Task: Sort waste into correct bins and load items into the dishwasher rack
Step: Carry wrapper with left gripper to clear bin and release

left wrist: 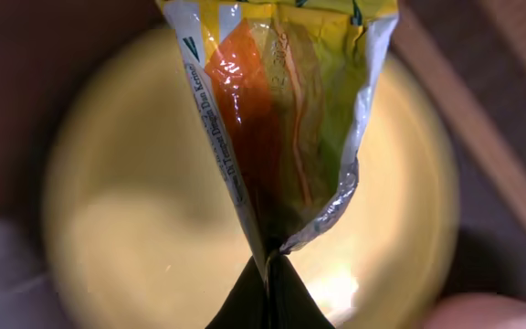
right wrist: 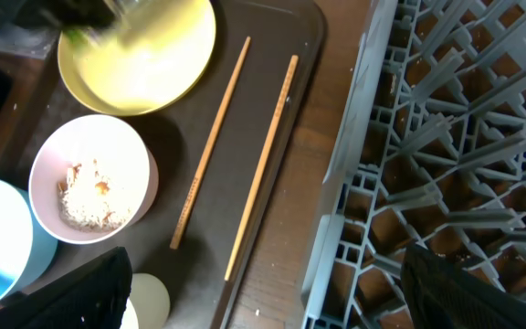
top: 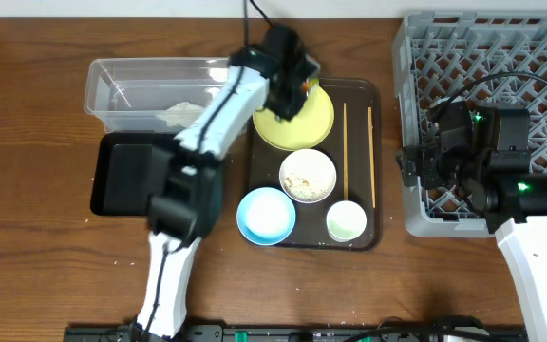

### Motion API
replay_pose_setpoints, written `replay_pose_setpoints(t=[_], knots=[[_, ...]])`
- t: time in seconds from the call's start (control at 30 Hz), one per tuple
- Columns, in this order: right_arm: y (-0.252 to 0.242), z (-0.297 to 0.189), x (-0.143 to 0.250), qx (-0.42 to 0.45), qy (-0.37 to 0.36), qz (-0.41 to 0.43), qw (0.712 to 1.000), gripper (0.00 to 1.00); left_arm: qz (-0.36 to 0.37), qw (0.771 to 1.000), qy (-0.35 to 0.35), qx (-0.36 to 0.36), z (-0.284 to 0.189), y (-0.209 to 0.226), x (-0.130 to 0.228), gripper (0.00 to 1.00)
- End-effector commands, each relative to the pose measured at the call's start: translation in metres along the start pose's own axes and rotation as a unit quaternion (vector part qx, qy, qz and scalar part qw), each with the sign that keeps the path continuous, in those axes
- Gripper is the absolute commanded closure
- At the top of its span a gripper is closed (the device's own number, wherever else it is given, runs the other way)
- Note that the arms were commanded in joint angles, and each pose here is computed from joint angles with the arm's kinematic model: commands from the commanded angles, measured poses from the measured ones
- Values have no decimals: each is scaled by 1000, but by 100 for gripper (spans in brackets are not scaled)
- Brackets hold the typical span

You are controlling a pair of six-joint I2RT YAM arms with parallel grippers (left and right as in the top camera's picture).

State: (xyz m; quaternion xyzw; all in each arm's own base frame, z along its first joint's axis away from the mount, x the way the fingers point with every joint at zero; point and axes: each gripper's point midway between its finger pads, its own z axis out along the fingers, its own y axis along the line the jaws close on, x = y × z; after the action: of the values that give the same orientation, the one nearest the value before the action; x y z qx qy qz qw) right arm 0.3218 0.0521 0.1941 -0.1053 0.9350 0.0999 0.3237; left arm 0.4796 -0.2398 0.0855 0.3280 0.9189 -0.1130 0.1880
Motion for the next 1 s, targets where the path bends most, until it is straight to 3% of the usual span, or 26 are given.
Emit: replay_pose_setpoints(t=[0.0,0.13,0.33,0.5,0.73,0.83,0.97], knots=[[2,-1,-4,-2,-3,-7,1000,8,-23,993,-101,-52,-115,16,-36,94],[2,-1,-4,-3,-4,-7,1000,8,18,989,-91,-114,-164,49,-15,94],[2,-1,-4,-3,-4,-7,1000,8,120,986,39,-111,-159,100,63,94],[2,-1,-4,-3,-4,-7,1000,8,86,988,81,-98,-135,147,108,90],[2,-1,-4,-3,-3,-7,1000,8,53,990,97,-91,-108,178,129,48],[2,-1,-4,-3,-4,-7,1000,8,38,991,78,-100,-115,175,117,30],[2,-1,-5,-3,-4,-7,1000,8,-12,991,26,-134,-151,170,87,16]])
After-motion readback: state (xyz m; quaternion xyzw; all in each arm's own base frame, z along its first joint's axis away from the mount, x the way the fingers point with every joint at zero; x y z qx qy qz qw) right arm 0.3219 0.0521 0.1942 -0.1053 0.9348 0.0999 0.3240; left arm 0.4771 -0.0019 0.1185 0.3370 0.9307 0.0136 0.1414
